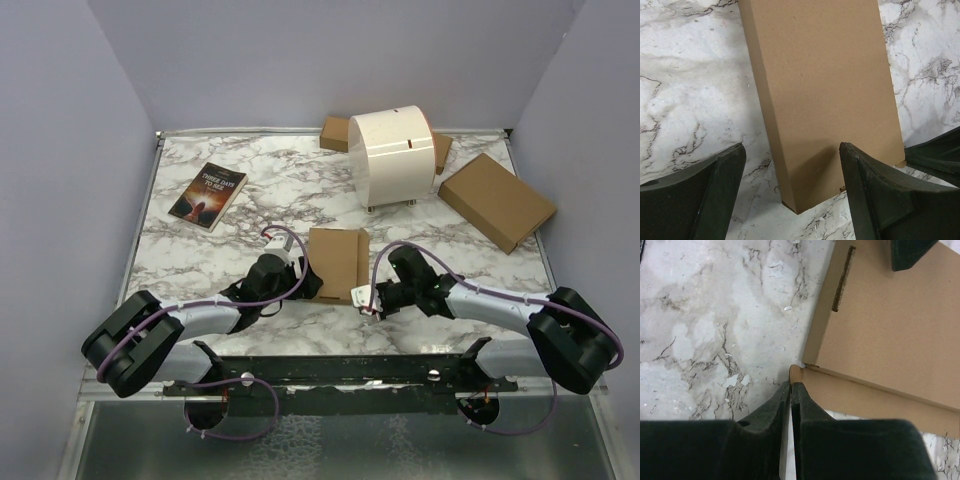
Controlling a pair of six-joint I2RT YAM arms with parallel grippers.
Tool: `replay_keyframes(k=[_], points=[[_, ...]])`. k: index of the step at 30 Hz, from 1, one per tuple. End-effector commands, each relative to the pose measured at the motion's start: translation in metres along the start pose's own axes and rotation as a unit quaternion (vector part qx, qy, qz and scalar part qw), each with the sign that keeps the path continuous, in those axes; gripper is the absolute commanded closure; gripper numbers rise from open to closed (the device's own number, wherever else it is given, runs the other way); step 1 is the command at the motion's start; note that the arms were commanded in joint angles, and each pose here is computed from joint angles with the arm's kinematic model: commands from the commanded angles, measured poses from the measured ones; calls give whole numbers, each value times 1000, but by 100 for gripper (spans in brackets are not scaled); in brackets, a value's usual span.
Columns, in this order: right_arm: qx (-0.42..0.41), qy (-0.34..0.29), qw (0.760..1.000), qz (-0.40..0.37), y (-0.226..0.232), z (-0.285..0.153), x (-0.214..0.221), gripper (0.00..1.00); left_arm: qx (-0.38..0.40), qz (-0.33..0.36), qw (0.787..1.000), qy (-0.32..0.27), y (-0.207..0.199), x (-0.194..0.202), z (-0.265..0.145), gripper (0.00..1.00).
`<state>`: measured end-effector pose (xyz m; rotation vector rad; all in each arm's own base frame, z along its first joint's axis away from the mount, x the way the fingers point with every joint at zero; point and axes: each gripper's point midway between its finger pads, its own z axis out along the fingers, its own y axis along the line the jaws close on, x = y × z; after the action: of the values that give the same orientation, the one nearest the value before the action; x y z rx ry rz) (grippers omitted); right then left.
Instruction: Fold the paper box
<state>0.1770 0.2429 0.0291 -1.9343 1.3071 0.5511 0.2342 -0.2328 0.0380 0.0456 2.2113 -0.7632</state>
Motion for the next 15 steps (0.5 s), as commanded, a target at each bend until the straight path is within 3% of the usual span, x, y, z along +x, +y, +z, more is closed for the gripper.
replay_keyframes(k=[1, 15], points=[[42, -12, 999, 20, -27, -6, -13, 94, -7, 10, 1000, 12, 5, 8, 1, 21], [34, -9, 998, 55, -29, -1, -11, 97, -17, 18, 1000, 18, 9, 11, 3, 23]])
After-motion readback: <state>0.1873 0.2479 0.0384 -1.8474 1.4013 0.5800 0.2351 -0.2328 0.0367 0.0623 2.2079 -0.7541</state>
